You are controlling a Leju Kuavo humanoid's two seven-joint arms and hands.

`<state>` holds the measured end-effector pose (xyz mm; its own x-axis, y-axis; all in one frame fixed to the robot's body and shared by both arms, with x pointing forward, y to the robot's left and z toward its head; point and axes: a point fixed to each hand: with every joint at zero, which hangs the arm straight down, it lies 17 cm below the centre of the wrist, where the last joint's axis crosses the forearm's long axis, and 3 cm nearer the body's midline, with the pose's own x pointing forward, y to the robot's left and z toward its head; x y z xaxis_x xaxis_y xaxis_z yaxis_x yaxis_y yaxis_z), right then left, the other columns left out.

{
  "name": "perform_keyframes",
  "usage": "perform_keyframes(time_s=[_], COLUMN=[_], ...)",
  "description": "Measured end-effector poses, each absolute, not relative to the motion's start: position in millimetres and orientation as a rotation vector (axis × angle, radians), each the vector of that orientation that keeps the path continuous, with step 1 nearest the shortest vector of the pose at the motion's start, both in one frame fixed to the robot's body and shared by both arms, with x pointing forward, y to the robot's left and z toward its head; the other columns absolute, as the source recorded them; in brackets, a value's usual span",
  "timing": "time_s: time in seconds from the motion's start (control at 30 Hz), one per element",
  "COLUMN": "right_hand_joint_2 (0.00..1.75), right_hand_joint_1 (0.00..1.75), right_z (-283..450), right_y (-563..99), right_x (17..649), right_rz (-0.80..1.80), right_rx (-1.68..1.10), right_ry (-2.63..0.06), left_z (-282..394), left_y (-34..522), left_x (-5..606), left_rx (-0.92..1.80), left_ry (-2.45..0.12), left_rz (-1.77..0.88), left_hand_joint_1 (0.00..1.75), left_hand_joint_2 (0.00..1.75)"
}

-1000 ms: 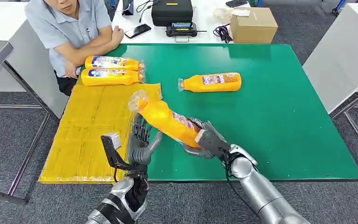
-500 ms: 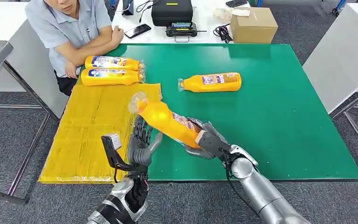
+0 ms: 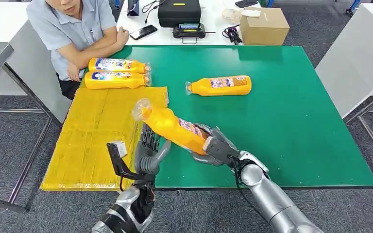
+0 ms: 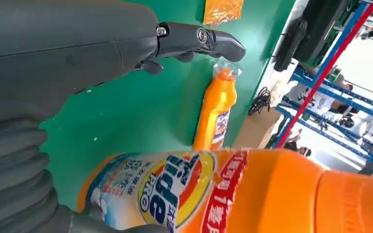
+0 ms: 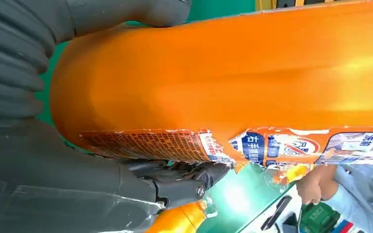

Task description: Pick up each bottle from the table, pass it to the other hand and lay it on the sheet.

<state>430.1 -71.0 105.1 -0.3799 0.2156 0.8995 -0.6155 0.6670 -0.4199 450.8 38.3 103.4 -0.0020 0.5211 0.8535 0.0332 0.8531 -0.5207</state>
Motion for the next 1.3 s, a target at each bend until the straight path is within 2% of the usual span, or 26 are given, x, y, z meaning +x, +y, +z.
perform_keyframes(time_s=[0.8,1.3], right_hand_joint_2=[1.75,1.75], right_hand_joint_1=[1.75,1.75], right_z=[99.6,85.8], right_y=[-74.7,-68.3], right_x=[429.8,421.4], right_rz=[0.904,0.907], right_rx=[0.317,0.332], right_ry=[-1.738,-1.707], left_z=[101.9,103.5], left_y=[38.5,25.1], left_x=[447.6,443.0], left_rx=[-0.449,-0.539], left_ry=[-1.548,-1.518], left_rz=[0.398,0.386], left_hand_joint_1=[0.0,0.0], left_hand_joint_2=[1.75,1.75])
